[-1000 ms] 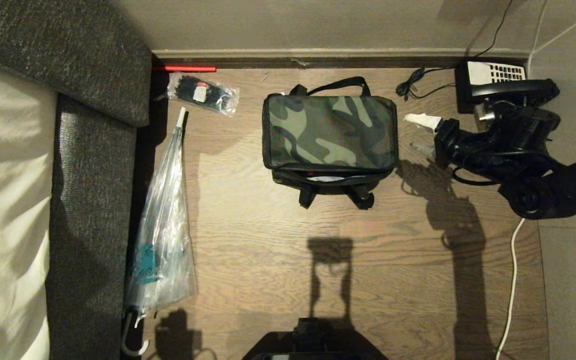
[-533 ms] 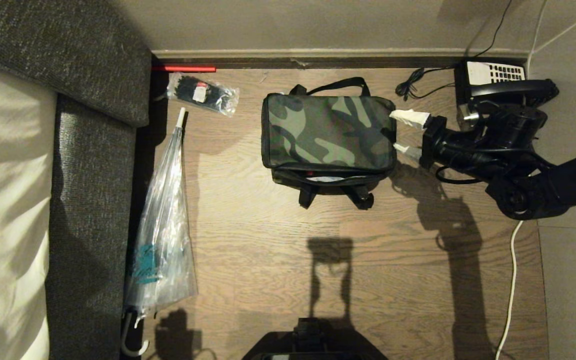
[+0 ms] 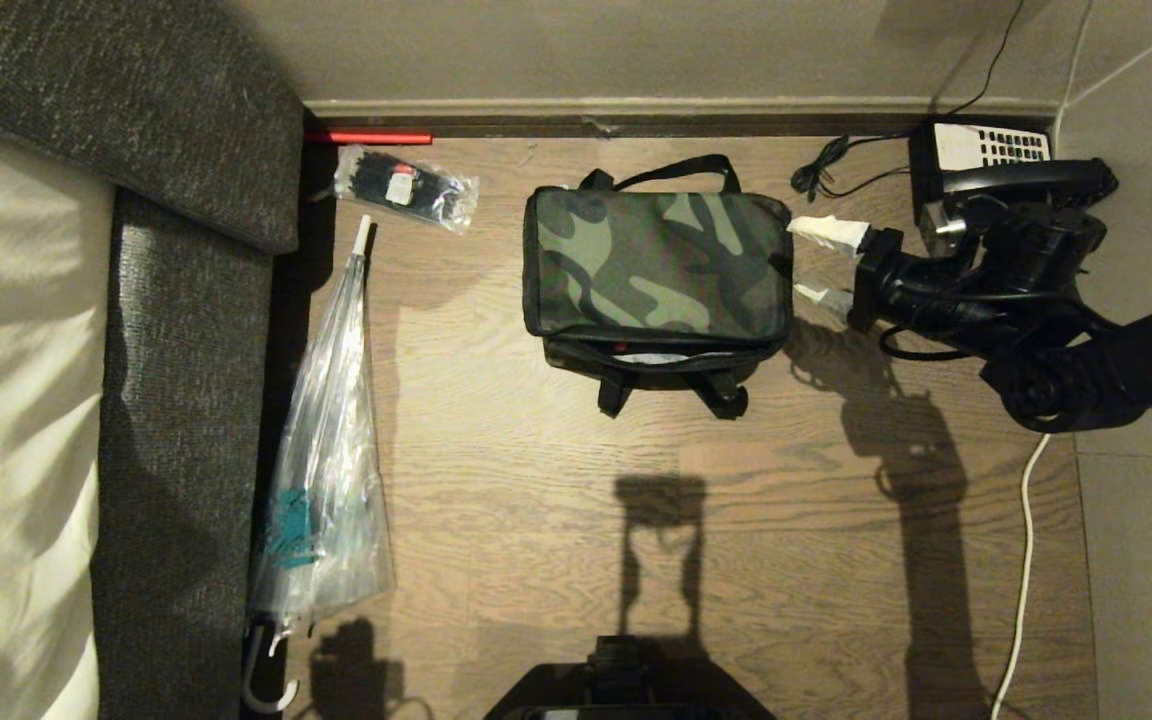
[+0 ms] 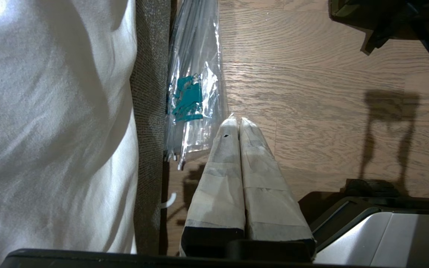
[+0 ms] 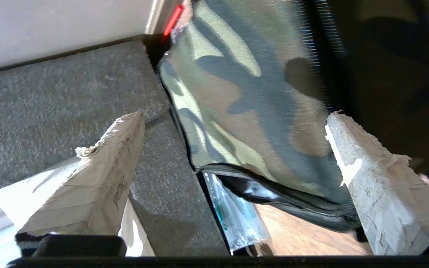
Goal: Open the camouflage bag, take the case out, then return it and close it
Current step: Open the top of the storage box
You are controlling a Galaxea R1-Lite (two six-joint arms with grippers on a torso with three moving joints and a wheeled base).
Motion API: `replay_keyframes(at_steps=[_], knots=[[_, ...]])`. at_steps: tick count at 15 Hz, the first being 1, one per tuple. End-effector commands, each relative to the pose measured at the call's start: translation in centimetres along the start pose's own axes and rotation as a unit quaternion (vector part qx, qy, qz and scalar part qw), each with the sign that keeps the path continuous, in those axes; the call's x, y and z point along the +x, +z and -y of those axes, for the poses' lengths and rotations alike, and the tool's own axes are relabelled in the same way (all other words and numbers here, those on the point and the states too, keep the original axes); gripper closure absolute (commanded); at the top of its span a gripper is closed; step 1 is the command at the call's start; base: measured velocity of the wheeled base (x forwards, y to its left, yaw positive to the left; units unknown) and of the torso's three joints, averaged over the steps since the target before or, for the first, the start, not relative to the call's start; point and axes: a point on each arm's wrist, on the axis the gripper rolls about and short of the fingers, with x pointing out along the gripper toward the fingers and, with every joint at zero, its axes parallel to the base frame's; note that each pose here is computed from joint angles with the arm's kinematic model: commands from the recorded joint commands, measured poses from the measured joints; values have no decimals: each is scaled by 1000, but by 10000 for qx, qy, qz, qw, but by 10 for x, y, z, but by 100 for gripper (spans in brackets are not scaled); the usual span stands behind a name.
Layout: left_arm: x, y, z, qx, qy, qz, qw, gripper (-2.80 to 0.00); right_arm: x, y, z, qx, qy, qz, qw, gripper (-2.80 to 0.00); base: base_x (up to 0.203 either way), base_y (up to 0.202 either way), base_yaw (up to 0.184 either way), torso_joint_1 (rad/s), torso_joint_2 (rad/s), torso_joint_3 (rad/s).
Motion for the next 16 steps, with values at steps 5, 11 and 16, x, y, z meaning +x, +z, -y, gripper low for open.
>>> replay_keyframes(at_steps=[5,11,16], knots=[[0,0,0,-2,2,-1,10000,0,1,-6,10,-159,-56,-150,9997,-280,0,0,0,0,0,0],[0,0,0,-8,2,-2,10000,0,5,-10,22,-247,-85,-175,9995,-280,0,0,0,0,0,0],[0,0,0,-7,2,-7,10000,0,13,-12,26,-215,-53,-226,9995,-280,0,0,0,0,0,0]])
